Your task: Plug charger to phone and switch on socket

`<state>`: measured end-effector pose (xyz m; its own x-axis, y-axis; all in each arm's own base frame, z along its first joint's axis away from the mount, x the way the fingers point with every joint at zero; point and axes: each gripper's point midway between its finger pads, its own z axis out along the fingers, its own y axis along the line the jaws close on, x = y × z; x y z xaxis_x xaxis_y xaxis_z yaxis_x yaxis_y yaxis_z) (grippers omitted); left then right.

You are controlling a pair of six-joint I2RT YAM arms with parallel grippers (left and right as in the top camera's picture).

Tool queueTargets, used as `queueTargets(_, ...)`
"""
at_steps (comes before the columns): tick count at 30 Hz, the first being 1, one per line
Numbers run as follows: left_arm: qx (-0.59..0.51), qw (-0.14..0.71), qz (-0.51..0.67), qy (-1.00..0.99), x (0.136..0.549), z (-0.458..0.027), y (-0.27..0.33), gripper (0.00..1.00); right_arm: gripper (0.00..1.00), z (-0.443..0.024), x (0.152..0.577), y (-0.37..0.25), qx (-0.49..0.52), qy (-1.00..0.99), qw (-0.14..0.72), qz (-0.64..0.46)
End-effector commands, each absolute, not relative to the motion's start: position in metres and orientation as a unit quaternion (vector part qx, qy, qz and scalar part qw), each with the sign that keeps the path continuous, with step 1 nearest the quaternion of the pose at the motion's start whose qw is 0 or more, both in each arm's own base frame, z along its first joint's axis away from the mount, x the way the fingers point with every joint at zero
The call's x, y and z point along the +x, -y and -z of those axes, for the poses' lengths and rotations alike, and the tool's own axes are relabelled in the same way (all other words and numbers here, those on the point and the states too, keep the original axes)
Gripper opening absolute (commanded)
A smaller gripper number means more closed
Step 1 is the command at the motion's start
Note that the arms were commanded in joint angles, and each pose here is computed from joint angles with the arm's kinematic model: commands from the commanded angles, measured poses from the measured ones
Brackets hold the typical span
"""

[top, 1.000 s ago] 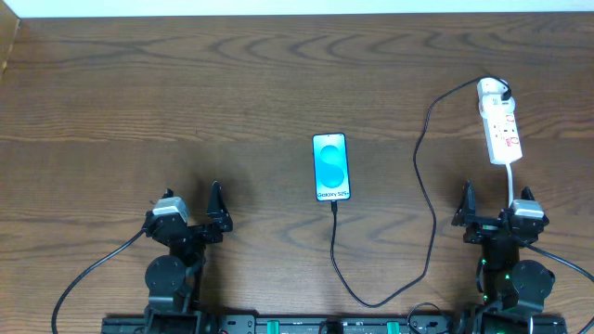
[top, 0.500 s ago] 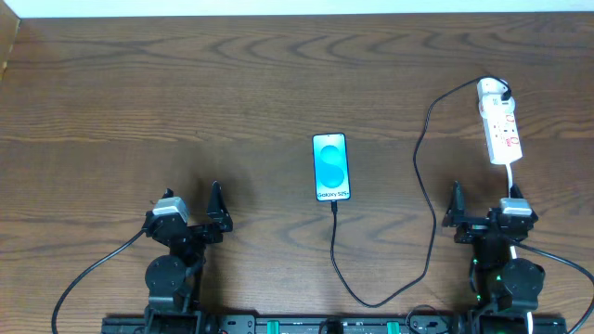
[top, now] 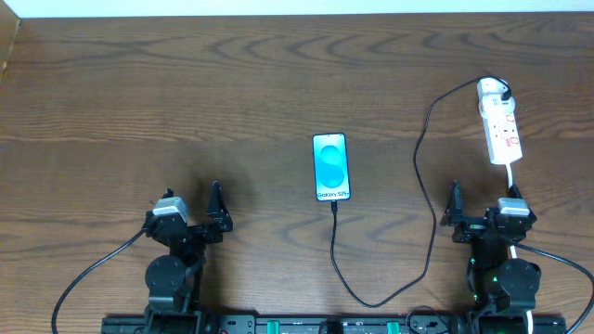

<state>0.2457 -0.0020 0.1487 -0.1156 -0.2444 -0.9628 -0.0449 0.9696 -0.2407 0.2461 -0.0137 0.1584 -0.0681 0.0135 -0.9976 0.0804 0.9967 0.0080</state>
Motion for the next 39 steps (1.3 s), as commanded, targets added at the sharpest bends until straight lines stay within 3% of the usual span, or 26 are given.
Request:
queueTargets(1, -0.109, 0.639, 0.067, -0.758, 0.2441, -0.1322, -0.002, 0.93, 0.99, -0.1585, 0.2456, 0.0142, 0.03, -0.73, 0.682, 0.031)
queueTargets(39, -0.108, 0.639, 0.067, -0.758, 0.2441, -0.1322, -0.002, 0.93, 0.99, -0.1584, 0.2459, 0.0111, 0.024, -0.73, 0.683, 0.024)
